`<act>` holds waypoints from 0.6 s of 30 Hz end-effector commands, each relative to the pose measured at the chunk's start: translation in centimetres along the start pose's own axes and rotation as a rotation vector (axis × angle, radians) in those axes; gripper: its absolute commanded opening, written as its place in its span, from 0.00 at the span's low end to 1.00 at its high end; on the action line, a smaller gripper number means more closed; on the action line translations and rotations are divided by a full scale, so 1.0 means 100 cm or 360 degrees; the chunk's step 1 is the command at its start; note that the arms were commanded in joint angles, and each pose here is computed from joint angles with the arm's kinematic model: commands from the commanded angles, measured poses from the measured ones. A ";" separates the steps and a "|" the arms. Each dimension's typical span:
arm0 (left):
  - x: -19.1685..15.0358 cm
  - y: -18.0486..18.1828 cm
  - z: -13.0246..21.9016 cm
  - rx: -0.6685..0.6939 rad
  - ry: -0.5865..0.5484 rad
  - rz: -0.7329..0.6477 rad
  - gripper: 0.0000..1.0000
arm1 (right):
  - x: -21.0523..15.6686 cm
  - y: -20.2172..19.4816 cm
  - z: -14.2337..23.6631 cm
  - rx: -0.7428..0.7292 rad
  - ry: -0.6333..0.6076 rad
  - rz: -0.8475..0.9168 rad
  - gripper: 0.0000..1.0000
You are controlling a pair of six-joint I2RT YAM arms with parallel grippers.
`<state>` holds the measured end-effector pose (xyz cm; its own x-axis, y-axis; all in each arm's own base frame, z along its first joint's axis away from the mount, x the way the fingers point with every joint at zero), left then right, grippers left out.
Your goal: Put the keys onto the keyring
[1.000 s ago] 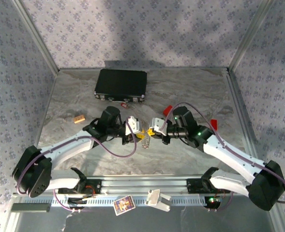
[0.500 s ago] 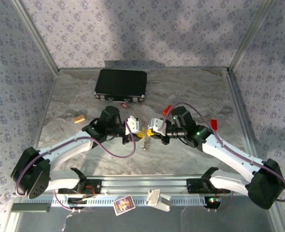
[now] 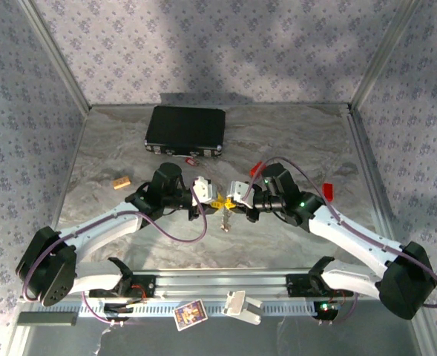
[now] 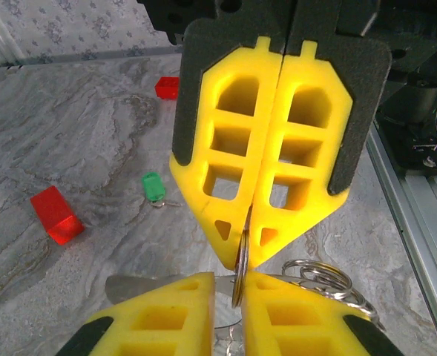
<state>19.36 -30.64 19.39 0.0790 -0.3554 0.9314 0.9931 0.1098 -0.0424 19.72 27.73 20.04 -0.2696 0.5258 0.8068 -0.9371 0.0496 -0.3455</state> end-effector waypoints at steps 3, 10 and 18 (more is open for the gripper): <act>0.010 -0.008 0.002 -0.0041 -0.0073 -0.0044 0.08 | 0.019 -0.006 0.000 0.0001 -0.0095 0.0009 0.00; 0.013 0.012 0.007 0.0178 -0.0044 0.0069 0.00 | 0.008 -0.021 0.016 -0.0183 -0.0067 -0.0042 0.38; 0.005 0.050 0.029 0.0681 0.0126 0.0690 0.00 | 0.014 -0.017 0.044 -0.0280 -0.0110 -0.0148 0.40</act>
<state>22.93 -28.67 19.38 0.3631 -0.3407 0.8672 0.8626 0.4748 -0.1747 21.28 24.19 23.73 -0.2307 0.4742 0.8496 -0.8820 0.2669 -0.3885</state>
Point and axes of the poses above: each hand's point on the last joint's axis, 136 mm out from that joint toward the fingers, its own z axis back along the fingers, its own y axis along the line the jaws close on, x = y × z, the point moved 1 cm from there along z, back along the fingers, and after that the axes turned 9 degrees about z, right-handed, at the moved point
